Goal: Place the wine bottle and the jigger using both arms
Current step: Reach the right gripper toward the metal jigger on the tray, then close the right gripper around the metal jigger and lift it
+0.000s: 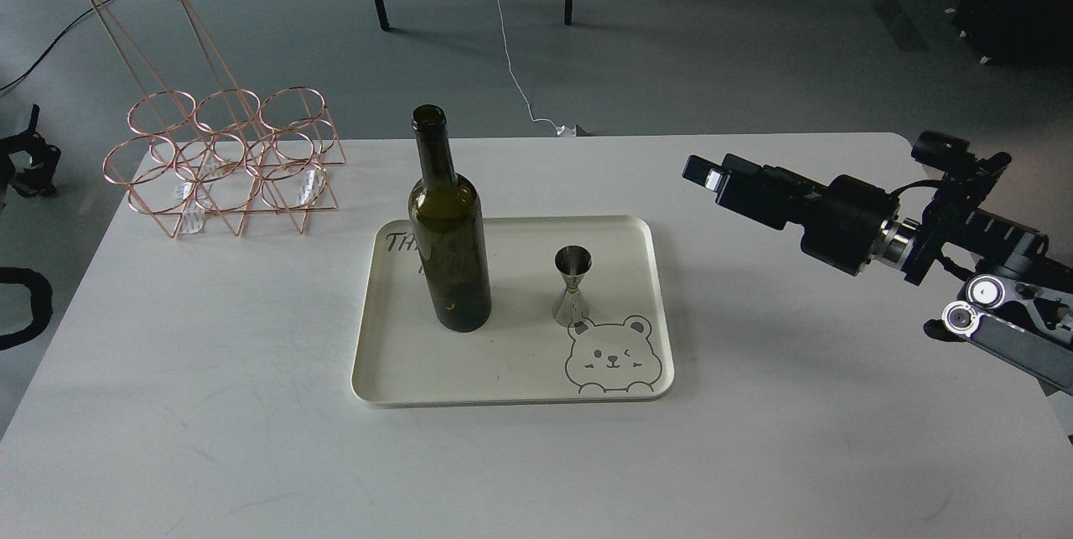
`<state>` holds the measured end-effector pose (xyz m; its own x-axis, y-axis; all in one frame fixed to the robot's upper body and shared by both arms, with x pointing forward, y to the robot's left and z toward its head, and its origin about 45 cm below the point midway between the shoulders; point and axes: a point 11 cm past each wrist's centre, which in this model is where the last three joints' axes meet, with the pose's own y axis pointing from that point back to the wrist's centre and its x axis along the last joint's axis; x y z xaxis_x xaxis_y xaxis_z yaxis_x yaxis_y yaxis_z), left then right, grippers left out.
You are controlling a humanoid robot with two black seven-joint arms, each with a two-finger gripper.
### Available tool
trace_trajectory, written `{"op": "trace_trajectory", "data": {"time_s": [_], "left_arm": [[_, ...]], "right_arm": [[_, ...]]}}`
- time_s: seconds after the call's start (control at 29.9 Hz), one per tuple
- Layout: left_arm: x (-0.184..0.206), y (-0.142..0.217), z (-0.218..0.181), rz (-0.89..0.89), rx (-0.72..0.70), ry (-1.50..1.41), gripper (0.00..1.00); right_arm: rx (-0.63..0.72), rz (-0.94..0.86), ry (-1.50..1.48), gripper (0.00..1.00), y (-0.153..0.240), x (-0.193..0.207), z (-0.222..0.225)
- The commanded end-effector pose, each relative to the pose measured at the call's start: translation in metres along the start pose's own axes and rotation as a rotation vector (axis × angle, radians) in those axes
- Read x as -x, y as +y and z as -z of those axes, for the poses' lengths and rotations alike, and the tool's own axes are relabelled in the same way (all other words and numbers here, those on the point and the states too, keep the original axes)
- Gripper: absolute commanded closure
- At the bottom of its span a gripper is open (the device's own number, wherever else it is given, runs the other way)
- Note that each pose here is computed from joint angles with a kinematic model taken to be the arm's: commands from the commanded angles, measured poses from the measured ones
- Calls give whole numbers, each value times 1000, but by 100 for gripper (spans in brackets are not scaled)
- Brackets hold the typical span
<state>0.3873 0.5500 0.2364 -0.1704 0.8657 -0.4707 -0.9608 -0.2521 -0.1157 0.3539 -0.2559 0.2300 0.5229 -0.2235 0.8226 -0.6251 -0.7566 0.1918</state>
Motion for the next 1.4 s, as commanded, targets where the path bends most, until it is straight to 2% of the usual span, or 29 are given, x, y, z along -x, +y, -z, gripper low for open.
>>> {"op": "trace_trajectory", "data": {"time_s": [0.0,0.4,0.83,1.04,1.24,1.37], "left_arm": [[2,0,5,2,-4,9,1],[6,0,14,4,-14,24,1],[3,0,8,-4,-1,21,1],[1,0,6,-6,0,16,1],[1,0,6,-7,0,15,1],[1,0,5,-6,2,14,1]], "right_arm": [[-11,78,82,1,-6,37,-3],[-46,118,316,2,-52,107,-18],[-110,125,413,3,-96,123,-3],[-120,119,417,8,-108,127,3],[-114,149,451,27,-110,130,-2],[-128,166,460,31,-112,134,1]]}}
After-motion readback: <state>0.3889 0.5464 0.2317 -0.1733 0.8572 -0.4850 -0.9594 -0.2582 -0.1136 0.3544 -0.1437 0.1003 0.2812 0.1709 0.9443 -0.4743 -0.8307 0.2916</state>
